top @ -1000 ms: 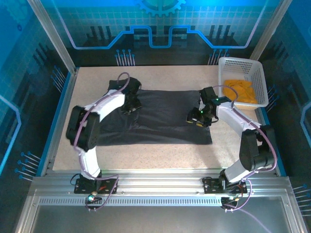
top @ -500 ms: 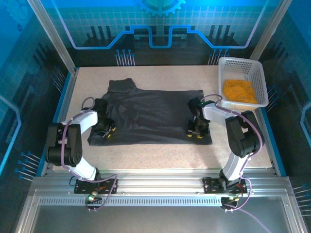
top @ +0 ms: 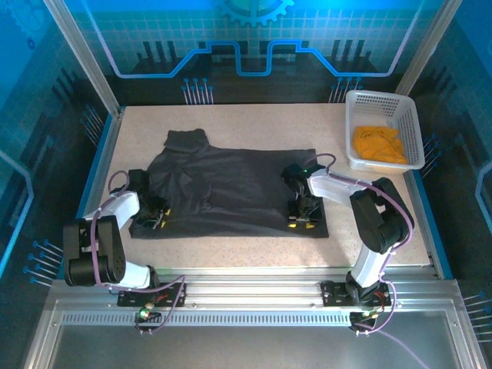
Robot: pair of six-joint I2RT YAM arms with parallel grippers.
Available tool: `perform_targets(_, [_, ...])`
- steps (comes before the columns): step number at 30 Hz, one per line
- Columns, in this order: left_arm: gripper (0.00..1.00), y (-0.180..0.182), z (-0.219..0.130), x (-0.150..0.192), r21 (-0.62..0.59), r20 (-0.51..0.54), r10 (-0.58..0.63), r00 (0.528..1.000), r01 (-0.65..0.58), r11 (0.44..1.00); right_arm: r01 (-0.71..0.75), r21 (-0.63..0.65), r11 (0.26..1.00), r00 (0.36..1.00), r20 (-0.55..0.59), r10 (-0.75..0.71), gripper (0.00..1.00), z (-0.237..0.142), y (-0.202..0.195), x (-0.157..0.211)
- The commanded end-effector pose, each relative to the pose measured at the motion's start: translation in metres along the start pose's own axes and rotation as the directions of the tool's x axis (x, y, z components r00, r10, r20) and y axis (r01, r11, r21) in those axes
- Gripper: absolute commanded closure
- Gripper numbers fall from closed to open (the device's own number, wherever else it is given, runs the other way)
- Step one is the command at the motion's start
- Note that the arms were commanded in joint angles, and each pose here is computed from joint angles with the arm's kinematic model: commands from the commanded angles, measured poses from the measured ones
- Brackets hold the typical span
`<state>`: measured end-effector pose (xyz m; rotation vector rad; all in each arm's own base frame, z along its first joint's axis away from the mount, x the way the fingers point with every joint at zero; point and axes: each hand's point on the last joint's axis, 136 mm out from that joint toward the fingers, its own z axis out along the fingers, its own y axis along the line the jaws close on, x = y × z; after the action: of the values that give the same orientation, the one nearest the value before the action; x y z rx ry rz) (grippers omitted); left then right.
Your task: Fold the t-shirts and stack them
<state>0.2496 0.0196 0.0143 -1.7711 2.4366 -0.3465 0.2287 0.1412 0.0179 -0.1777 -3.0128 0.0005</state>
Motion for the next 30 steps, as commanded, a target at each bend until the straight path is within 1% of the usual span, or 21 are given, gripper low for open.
perform_targets(1, [0.61, 0.022, -0.019, -0.012, -0.145, 0.072, 0.004, 0.997, 0.006, 0.989, -0.039, -0.04, 0.998, 0.999, 0.01, 0.039, 0.53, -0.024, 0.004, 0.002])
perform_targets(3, [0.6, -0.019, -0.037, -0.027, -0.074, 0.132, 0.039, 0.991, -0.03, 0.997, -0.03, -0.1, 0.995, 0.995, 0.097, 0.039, 0.5, -0.046, 0.012, -0.018])
perform_targets(5, [0.59, -0.073, -0.051, -0.042, 0.018, 0.199, 0.079, 0.977, -0.084, 0.996, 0.001, -0.204, 0.979, 0.979, 0.199, 0.04, 0.45, -0.072, 0.025, -0.047])
perform_targets(7, [0.58, -0.114, -0.053, -0.056, 0.041, 0.217, 0.103, 0.971, -0.115, 0.993, 0.065, -0.311, 0.948, 0.962, 0.274, 0.024, 0.43, -0.093, 0.041, -0.073])
perform_targets(8, [0.57, -0.136, -0.053, -0.066, 0.057, 0.221, 0.111, 0.969, -0.127, 0.99, 0.099, -0.343, 0.934, 0.951, 0.31, 0.014, 0.41, -0.103, 0.047, -0.087])
perform_targets(11, [0.53, -0.191, -0.043, -0.097, 0.127, 0.24, 0.129, 0.962, -0.163, 0.978, 0.158, -0.382, 0.91, 0.933, 0.361, -0.011, 0.41, -0.122, 0.057, -0.121])
perform_targets(13, [0.5, -0.22, -0.032, -0.118, 0.164, 0.251, 0.148, 0.957, -0.192, 0.968, 0.164, -0.41, 0.897, 0.929, 0.371, 0.0, 0.41, -0.131, 0.06, -0.14])
perform_targets(16, [0.49, -0.259, -0.022, -0.149, 0.215, 0.304, 0.172, 0.937, -0.243, 0.946, 0.155, -0.426, 0.891, 0.923, 0.384, 0.023, 0.41, -0.144, 0.06, -0.16])
perform_targets(19, [0.48, -0.291, -0.008, -0.169, 0.258, 0.354, 0.203, 0.913, -0.304, 0.917, 0.142, -0.435, 0.889, 0.92, 0.39, 0.044, 0.41, -0.153, 0.06, -0.167])
perform_targets(23, [0.48, -0.317, 0.013, -0.187, 0.269, 0.396, 0.239, 0.886, -0.361, 0.893, 0.112, -0.437, 0.892, 0.922, 0.381, 0.071, 0.41, -0.157, 0.057, -0.164])
perform_targets(26, [0.48, -0.33, 0.025, -0.193, 0.288, 0.42, 0.246, 0.874, -0.385, 0.877, 0.09, -0.44, 0.893, 0.925, 0.369, 0.089, 0.41, -0.155, 0.053, -0.156])
perform_targets(30, [0.49, -0.33, 0.05, -0.185, 0.245, 0.377, 0.293, 0.879, -0.4, 0.883, 0.065, -0.43, 0.901, 0.927, 0.36, 0.105, 0.41, -0.151, 0.046, -0.147])
